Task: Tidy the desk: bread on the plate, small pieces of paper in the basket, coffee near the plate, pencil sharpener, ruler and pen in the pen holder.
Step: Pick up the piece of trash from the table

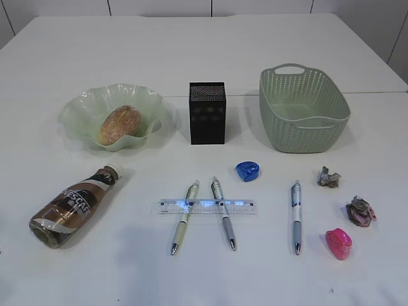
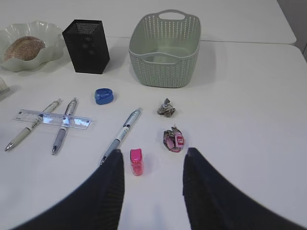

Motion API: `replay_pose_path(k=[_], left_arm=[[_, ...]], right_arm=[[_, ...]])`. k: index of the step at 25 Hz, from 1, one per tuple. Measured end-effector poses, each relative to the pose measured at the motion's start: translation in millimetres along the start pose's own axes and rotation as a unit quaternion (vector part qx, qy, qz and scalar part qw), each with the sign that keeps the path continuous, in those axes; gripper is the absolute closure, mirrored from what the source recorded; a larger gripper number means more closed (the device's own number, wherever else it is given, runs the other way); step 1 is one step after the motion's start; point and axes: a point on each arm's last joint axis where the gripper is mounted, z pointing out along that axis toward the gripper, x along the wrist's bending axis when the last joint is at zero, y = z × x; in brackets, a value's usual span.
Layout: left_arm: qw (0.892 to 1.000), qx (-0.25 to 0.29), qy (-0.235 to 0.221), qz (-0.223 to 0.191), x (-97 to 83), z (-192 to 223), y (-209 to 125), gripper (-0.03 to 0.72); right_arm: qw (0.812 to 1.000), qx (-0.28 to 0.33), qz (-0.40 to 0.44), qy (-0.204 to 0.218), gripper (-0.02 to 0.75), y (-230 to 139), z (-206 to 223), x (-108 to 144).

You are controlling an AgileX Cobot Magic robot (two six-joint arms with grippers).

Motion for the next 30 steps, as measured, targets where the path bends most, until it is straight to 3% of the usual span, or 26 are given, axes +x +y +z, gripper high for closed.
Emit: replay_pose_path(k=[12,29,30], left_arm=[[0.998,0.052,0.028,0.007,7.6,25,-18,0.229],[0.999,-0.018,0.029,0.006,3.7,0,-45,0.272],[0.999,-0.018,0.029,0.007,3.7,0,-49,0.272]], right_arm=[[1.000,0.006,-0.003,-0.005,0.405,-3,3,-1],[1.000,0.007,-0.023,-0.005,0.405,-3,4,-1],[0.999,0.030,-0.037,-0.004,0.405,0,11,-1]])
